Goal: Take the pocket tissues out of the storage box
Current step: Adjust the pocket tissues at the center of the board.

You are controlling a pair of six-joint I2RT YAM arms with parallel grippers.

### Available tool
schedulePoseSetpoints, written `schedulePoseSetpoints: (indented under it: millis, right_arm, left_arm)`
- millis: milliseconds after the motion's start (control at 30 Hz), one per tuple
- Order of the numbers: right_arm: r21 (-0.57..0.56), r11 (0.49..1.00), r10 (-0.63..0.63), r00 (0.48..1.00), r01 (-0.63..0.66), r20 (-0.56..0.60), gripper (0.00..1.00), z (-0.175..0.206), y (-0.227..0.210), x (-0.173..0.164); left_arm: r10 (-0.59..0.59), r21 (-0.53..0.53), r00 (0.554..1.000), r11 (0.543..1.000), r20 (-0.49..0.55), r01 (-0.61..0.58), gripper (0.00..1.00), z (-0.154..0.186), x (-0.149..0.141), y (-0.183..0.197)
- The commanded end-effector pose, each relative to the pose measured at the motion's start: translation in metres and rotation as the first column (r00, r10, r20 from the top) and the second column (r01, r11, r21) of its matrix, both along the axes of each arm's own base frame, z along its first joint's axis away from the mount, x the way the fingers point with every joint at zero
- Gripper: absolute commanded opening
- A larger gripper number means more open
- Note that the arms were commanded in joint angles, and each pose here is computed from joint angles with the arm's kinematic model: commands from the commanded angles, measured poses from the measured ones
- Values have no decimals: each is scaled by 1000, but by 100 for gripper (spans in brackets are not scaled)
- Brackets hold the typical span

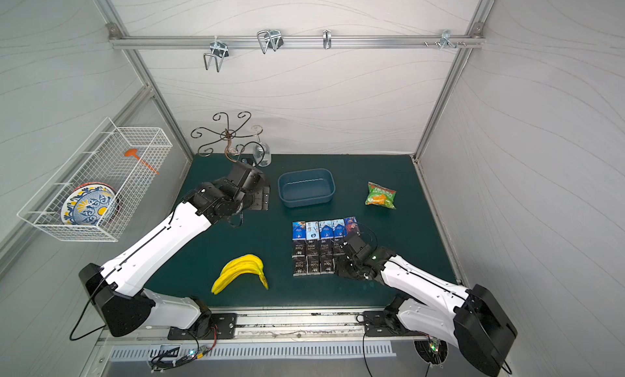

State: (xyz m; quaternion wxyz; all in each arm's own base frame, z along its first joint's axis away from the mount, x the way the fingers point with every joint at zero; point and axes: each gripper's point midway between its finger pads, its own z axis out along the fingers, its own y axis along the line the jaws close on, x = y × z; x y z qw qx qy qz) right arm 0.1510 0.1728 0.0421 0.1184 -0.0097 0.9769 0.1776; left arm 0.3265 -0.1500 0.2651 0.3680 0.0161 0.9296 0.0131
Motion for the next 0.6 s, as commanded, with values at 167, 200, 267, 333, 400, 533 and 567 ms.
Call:
schedulePoseSetpoints:
  millis: [167,200,267,333,400,533,567]
  right_arm:
    - [-37,998,-60,998,60,6,55,-3,-29,0]
    - [-36,997,-63,998,64,4,55,-3,-31,-1]
    - [-32,997,-71,997,71,-2,55,-4,-33,-1]
    - [-30,997,-74,997,74,-2,55,-4,-34,-1]
    - [-10,997,-75,997,75,-5,55,-3,-30,-1]
    - [62,994,-93,996,93,-16,52,-3,-19,1]
    - [89,991,-94,995,96,-22,52,-2,-15,0]
  left_arm:
    - [1,-48,999,999,55,2,87,19,1,-3]
    - [2,-52,998,999,55,1,87,19,1,-4]
    - [0,-58,999,998,54,3,87,19,1,-5]
    - [-1,-60,999,998,54,4,87,19,1,-6]
    - [-2,-58,999,998,54,5,87,19,0,-6]
    - [-3,-55,998,998,55,6,87,19,-1,-6]
    - [-3,-53,998,999,55,6,87,19,-1,-6]
